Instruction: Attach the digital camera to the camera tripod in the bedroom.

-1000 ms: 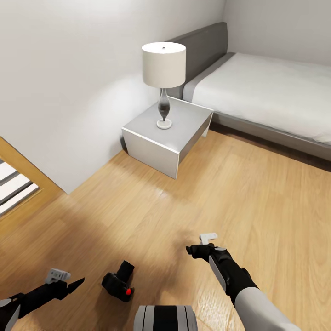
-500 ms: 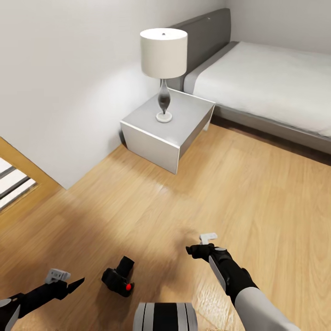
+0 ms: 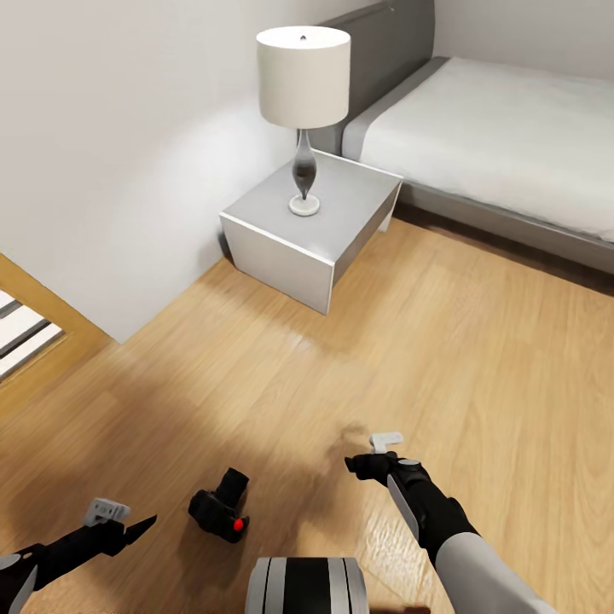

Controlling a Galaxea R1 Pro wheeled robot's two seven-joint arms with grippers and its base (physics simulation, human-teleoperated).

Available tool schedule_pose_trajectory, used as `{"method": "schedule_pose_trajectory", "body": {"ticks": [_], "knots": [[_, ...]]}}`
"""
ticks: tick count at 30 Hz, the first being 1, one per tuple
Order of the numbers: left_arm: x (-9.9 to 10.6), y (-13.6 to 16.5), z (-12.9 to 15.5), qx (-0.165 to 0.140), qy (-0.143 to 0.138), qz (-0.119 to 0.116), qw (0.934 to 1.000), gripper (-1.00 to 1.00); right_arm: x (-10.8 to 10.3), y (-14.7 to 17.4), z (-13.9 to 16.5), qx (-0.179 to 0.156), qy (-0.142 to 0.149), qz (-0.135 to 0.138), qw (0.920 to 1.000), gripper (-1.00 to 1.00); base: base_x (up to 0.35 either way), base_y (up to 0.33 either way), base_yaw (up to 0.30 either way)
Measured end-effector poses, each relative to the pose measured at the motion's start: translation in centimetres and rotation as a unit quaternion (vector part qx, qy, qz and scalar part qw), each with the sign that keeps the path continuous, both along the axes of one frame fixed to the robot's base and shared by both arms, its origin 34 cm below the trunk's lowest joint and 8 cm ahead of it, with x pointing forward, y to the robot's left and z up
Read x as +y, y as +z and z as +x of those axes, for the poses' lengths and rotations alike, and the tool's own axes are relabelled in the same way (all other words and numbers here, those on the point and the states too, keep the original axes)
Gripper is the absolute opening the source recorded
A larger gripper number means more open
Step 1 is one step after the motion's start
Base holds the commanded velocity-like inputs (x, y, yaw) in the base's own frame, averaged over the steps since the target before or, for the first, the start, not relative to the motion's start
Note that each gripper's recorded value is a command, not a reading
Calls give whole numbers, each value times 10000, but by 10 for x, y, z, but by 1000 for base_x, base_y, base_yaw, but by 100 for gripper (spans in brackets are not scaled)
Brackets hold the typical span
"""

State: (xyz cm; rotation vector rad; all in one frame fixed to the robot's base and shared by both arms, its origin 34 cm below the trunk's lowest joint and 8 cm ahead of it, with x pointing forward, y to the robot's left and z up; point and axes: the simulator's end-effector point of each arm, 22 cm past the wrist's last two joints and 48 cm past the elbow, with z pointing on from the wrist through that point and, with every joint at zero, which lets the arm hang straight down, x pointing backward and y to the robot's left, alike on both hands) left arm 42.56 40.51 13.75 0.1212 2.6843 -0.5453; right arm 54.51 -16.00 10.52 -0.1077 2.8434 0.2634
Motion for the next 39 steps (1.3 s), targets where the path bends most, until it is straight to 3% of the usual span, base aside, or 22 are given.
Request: {"method": "schedule_pose_trajectory", "body": {"ticks": [21,24,27,29,39], "knots": [[1,0,0,4,1,6,10000,100,1,2,4,-56,9,32,10000,100,0,0,0],[1,0,0,1,-4,5,10000,100,0,21,37,-442,-64,95,9990,100,0,0,0],[0,0,0,1,-9,0,10000,100,-1,55,80,-939,-241,317,9948,100,0,0,0],[0,0,0,2,-10,-1,10000,100,2,67,92,-1027,-309,475,9931,100,0,0,0],[0,0,-1,4,-6,-4,10000,100,26,110,110,-851,-323,1376,9863,100,0,0,0]]}}
